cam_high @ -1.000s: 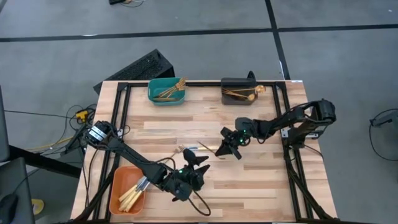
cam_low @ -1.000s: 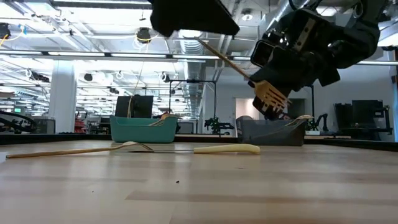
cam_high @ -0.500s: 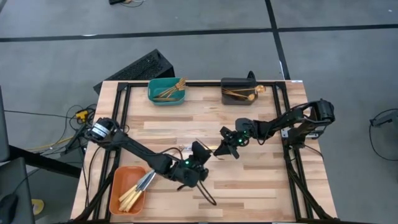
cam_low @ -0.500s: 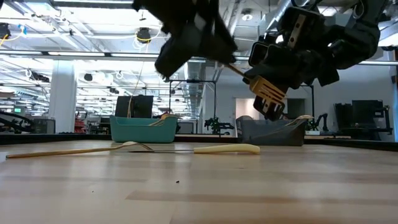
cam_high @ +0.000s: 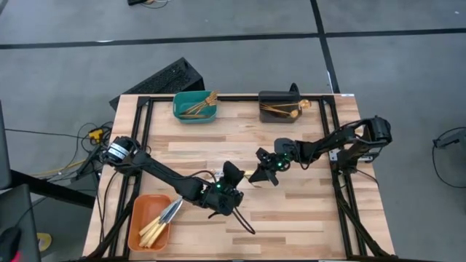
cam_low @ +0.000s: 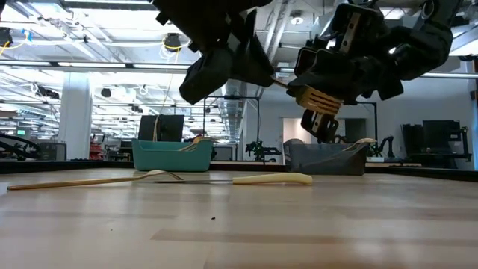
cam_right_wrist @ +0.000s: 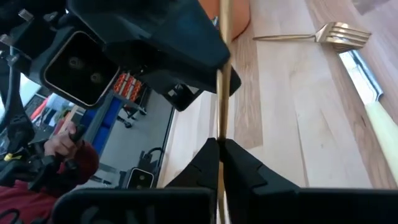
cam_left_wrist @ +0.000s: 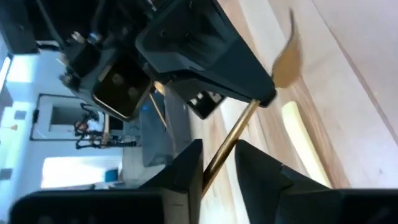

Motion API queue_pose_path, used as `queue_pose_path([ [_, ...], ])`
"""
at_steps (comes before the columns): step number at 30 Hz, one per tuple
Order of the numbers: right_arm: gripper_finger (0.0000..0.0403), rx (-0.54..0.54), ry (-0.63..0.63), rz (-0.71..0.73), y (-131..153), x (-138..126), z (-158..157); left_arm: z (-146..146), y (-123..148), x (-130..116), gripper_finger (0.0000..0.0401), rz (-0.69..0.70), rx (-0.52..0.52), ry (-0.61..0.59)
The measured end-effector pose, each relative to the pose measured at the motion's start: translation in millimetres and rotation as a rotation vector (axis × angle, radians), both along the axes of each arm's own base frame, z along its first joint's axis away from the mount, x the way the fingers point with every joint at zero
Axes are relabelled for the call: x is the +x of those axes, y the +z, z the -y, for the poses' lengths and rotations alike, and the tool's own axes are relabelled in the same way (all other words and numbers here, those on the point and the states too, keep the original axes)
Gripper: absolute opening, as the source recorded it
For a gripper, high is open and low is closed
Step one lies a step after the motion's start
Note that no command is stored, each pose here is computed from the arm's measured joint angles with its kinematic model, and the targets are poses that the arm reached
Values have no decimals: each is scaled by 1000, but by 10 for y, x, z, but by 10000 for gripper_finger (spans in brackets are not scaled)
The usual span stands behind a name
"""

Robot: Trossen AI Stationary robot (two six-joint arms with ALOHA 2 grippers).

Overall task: Sort silverware by color (type)
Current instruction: Put the gold fork into the green bin

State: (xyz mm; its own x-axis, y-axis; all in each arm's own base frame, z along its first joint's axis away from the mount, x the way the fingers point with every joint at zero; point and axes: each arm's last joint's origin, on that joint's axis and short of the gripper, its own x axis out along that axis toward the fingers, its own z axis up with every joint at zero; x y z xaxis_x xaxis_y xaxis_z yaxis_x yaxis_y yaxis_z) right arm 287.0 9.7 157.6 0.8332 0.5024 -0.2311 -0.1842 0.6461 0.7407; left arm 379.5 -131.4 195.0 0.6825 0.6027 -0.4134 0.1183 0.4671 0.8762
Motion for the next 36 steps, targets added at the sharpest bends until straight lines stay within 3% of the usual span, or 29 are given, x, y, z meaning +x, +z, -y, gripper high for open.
queue_pose_path([
  [2,35,0,-1,0,9,11,0,-6,-15,-12,58,5,-27,16],
  [6,44,-5,11,17,25,17,-3,-14,-44,-16,12,69,-178,59],
  [10,61,-45,23,59,46,25,-6,64,-67,-67,8,124,-285,105],
  [13,74,-140,30,140,90,28,0,153,-101,-155,3,145,-340,155],
  [19,82,-293,-108,301,347,-16,122,368,-55,-414,2,204,-478,245],
  [22,82,-335,-170,364,522,-82,168,480,53,-584,2,280,-591,306],
  [26,82,-353,-191,369,638,-162,169,573,324,-897,1,430,-863,461],
  [30,83,-386,-180,316,603,-184,104,572,568,-1294,1,425,-1105,680],
  [32,83,-394,-176,284,557,-177,60,597,642,-1498,1,445,-1138,750],
  [36,83,-433,-150,246,448,-146,-68,663,661,-1876,1,509,-1109,875],
])
